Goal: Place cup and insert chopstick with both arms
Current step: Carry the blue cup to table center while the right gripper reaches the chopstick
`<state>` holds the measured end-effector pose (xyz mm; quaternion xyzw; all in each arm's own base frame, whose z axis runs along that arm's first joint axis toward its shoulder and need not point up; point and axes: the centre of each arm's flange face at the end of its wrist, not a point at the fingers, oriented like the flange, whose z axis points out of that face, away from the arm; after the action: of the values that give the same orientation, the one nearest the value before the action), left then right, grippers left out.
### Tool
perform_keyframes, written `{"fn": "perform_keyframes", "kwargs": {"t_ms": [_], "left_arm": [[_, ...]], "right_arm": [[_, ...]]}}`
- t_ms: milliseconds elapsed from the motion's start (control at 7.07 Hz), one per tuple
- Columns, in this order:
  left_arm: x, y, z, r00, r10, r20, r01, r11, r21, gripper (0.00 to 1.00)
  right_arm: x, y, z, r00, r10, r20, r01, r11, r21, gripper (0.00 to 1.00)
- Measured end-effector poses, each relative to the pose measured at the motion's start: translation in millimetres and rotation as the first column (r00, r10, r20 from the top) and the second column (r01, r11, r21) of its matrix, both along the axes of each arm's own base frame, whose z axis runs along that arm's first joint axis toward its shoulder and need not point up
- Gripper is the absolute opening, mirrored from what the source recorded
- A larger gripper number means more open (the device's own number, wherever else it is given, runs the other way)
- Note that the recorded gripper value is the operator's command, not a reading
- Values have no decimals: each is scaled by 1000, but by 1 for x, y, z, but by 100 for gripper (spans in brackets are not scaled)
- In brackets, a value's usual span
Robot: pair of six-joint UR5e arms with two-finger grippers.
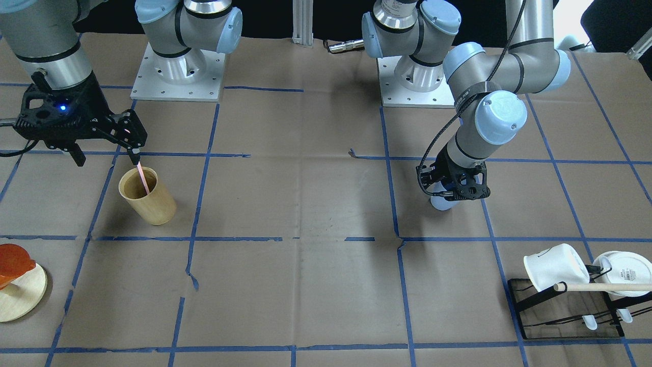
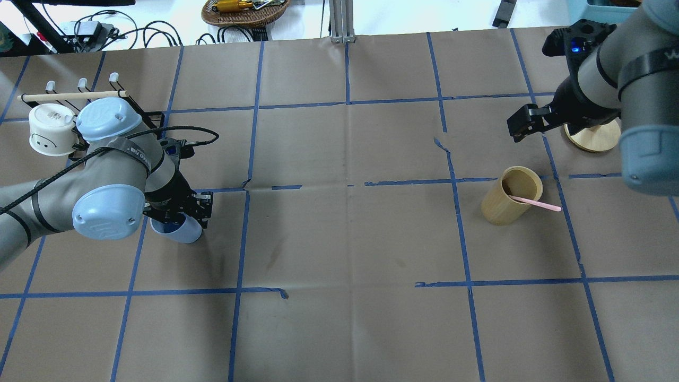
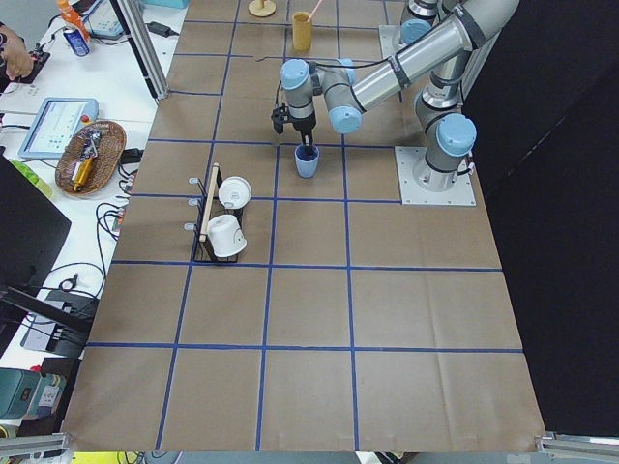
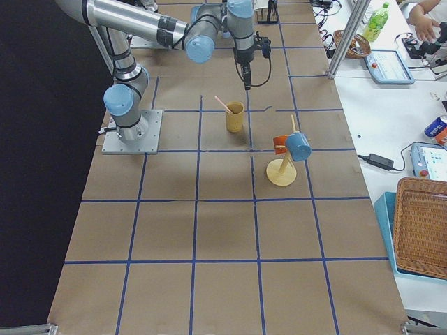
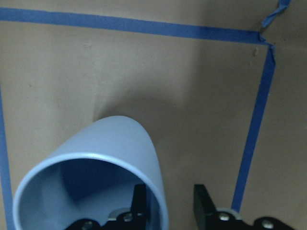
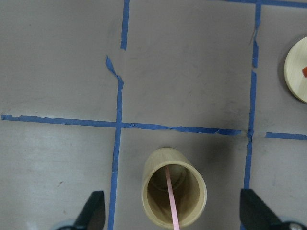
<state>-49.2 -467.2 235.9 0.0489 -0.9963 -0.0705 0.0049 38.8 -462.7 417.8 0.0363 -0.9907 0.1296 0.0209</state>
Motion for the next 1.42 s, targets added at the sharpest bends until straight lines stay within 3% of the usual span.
{"fn": "perform_keyframes", "kwargs": {"t_ms": [283,708,991,1415], "left_arm": [[-1,-1,6,1000,-5,4,5,1000,-18,0],[-30,-32,35,1000,-19,16,21,996,-89,0],[-95,-57,55,999,-49,20,51,988,-144,0],[-253,-95,55,999,-45,12,47,977,-209,0]], "right_arm": [[-7,28,-1,1000,-15,-14,15,999,-51,98],[-6,43,-28,1000,-20,5,20,1000,-21,98],[-3,49,-49,1000,-10,22,11,1000,-24,98],[0,55,-69,999,5,36,-5,1000,-23,96]]}}
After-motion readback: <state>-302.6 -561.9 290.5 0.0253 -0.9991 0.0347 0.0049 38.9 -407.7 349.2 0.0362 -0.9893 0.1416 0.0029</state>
